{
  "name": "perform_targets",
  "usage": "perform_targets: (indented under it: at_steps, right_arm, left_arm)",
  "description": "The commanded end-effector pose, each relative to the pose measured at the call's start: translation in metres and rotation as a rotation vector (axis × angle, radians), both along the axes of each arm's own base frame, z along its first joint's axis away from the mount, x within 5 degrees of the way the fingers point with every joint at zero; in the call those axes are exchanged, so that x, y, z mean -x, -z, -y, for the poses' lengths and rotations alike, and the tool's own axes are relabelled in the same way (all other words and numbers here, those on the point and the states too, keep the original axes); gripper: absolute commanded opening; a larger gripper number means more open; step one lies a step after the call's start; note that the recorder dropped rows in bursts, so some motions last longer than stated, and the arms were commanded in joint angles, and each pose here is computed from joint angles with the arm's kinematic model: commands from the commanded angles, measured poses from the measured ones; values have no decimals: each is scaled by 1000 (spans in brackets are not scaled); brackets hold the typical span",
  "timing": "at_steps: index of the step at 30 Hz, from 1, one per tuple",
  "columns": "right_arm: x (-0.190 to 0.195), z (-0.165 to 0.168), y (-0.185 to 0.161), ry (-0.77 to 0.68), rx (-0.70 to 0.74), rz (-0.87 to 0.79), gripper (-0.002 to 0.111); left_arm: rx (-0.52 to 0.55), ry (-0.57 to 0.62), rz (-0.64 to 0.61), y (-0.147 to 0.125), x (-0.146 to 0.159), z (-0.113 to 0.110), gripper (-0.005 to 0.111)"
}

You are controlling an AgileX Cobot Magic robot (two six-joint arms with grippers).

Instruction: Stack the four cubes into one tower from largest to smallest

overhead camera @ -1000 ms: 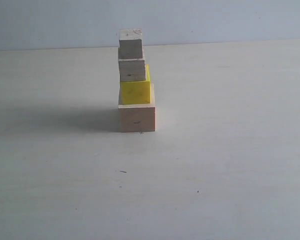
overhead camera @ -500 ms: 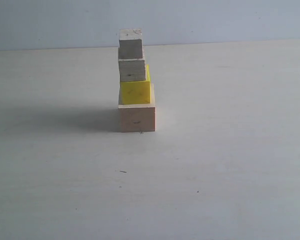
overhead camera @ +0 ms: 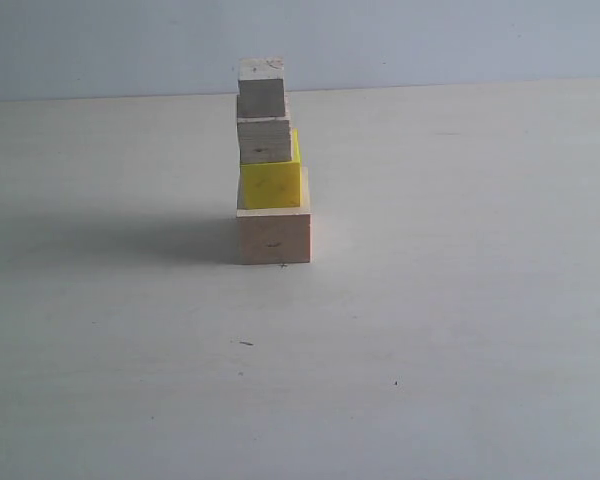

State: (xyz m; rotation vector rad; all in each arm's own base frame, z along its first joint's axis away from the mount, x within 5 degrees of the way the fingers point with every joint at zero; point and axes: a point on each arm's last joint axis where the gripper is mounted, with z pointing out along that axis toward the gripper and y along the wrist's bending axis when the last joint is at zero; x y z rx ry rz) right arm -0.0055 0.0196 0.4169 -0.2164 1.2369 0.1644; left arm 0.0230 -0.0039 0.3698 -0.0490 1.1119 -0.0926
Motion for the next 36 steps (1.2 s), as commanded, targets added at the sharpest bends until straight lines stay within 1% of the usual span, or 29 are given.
perform_targets:
  at_steps: [1, 5, 7, 9, 10, 12, 14, 16, 19, 25, 28, 33, 36]
  right_arm:
    - [-1, 0, 2, 1, -5, -8, 0]
    - [-1, 0, 2, 1, -5, -8, 0]
    - [-1, 0, 2, 1, -5, -8, 0]
    - [-1, 0, 2, 1, -5, -8, 0]
    - [-1, 0, 2, 1, -5, -8, 0]
    - [-1, 0, 2, 1, -5, -8, 0]
    - [-1, 0, 2, 1, -5, -8, 0]
    - [-1, 0, 2, 1, -5, -8, 0]
    - [-1, 0, 2, 1, -5, -8, 0]
    - [-1, 0, 2, 2, -3, -8, 0]
    - [-1, 0, 2, 4, -1, -8, 0]
    - [-1, 0, 2, 4, -1, -8, 0]
    - [-1, 0, 2, 4, -1, -8, 0]
  left_arm:
    - [19, -41, 24, 2, 7, -3, 0]
    - [27, -32, 19, 6, 7, -3, 0]
    - [-24, -36, -5, 14, 4, -1, 0]
    - [-69, -15, -57, 27, 0, 2, 0]
    - [-74, 2, -108, 36, -3, 3, 0]
    - [-41, 21, -229, 53, -9, 3, 0]
    - [41, 0, -351, 72, -13, -1, 0]
    - [109, -26, -414, 87, -14, -5, 0]
    - [122, -33, -441, 107, -17, -6, 0]
    - [115, -45, -561, 149, -27, -7, 0]
    - [113, -48, -607, 165, -30, -7, 0]
    - [115, -50, -658, 183, -31, -7, 0]
    - [115, -50, -655, 183, -32, -7, 0]
